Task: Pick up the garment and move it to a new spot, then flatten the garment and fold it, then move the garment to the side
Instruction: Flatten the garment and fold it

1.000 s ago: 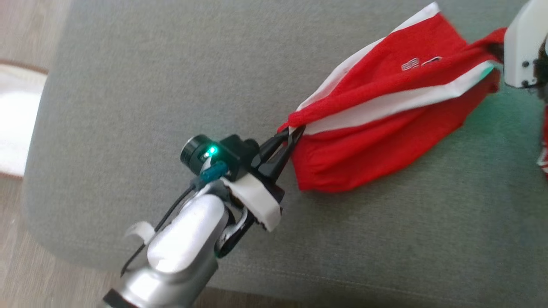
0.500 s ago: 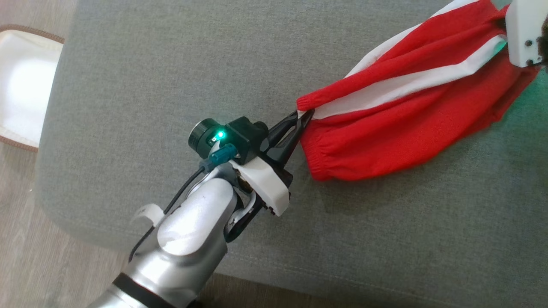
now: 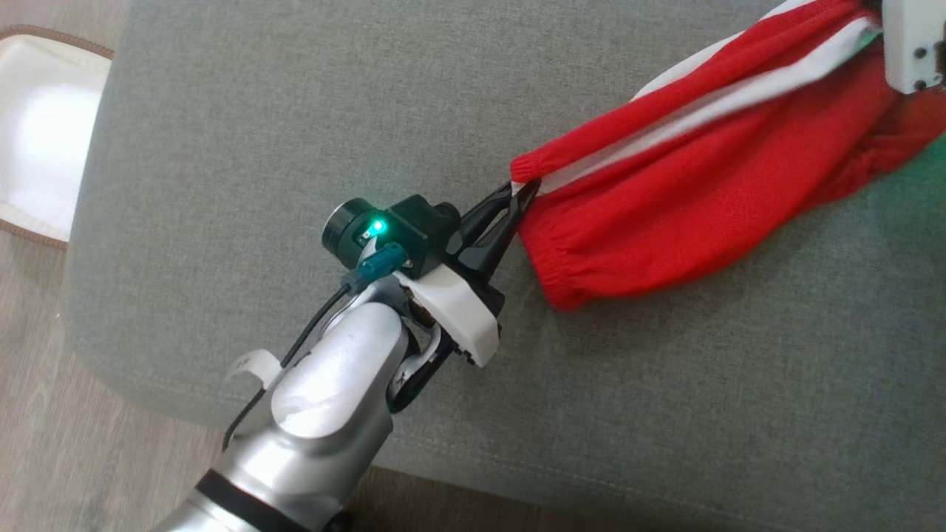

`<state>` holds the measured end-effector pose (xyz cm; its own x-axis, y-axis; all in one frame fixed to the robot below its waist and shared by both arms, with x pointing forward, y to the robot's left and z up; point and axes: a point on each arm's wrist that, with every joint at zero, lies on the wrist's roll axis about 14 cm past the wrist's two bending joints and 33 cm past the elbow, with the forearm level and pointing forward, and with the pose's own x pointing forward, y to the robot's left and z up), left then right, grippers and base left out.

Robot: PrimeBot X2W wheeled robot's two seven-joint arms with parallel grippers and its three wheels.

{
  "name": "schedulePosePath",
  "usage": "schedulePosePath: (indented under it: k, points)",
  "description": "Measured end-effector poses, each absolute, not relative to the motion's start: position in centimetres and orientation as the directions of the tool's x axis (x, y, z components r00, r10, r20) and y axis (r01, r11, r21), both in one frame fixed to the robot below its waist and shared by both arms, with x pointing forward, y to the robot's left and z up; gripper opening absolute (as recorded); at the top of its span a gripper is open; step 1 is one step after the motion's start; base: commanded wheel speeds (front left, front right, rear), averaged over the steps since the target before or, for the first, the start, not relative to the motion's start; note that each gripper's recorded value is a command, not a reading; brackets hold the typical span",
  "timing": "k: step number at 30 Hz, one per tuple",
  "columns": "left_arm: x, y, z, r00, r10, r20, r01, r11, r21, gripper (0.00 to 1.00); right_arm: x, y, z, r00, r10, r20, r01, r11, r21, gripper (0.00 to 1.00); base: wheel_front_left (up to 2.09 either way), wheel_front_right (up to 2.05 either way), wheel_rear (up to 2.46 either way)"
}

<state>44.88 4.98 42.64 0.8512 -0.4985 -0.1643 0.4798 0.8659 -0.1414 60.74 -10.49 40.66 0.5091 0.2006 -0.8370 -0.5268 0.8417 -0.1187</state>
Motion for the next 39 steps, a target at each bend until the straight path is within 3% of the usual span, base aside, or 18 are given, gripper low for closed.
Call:
schedulePosePath:
  k: [6,9,10,11,17,26,39]
  points:
    - [45.1,4.9,42.3,0.849,-0.498,-0.174,0.483,0.867,-0.124,0.0,61.2,-11.8,40.6,0.557,0.193,-0.808,-0.492,0.86,-0.133,1.0,0.0,0.0,0.0]
    - [45.2,4.9,42.6,0.853,-0.493,-0.17,0.482,0.87,-0.102,0.47,61.0,-12.1,41.2,0.583,0.202,-0.787,-0.473,0.872,-0.127,1.0,0.0,0.0,0.0]
    - [45.4,5.0,42.6,0.858,-0.486,-0.17,0.476,0.874,-0.094,0.85,61.0,-12.0,41.7,0.596,0.214,-0.774,-0.468,0.876,-0.117,1.0,0.0,0.0,0.0]
    - [45.5,5.1,42.7,0.86,-0.481,-0.168,0.472,0.877,-0.09,1.0,61.0,-12.0,42.1,0.608,0.224,-0.762,-0.461,0.88,-0.109,1.0,0.0,0.0,0.0]
    - [46.1,6.0,43.6,0.888,-0.434,-0.15,0.431,0.901,-0.056,1.0,59.9,-13.0,44.6,0.686,0.265,-0.677,-0.425,0.902,-0.078,1.0,0.0,0.0,0.0]
    - [46.3,7.5,46.4,0.933,-0.351,-0.075,0.347,0.936,-0.064,1.0,57.2,-13.0,50.6,0.843,0.369,-0.391,-0.433,0.897,-0.087,1.0,0.0,0.0,0.0]
    - [44.8,8.7,54.6,0.956,-0.241,0.169,0.268,0.95,-0.163,1.0,50.9,-14.6,55.5,0.933,0.359,-0.03,-0.36,0.926,-0.108,1.0,0.0,0.0,0.0]
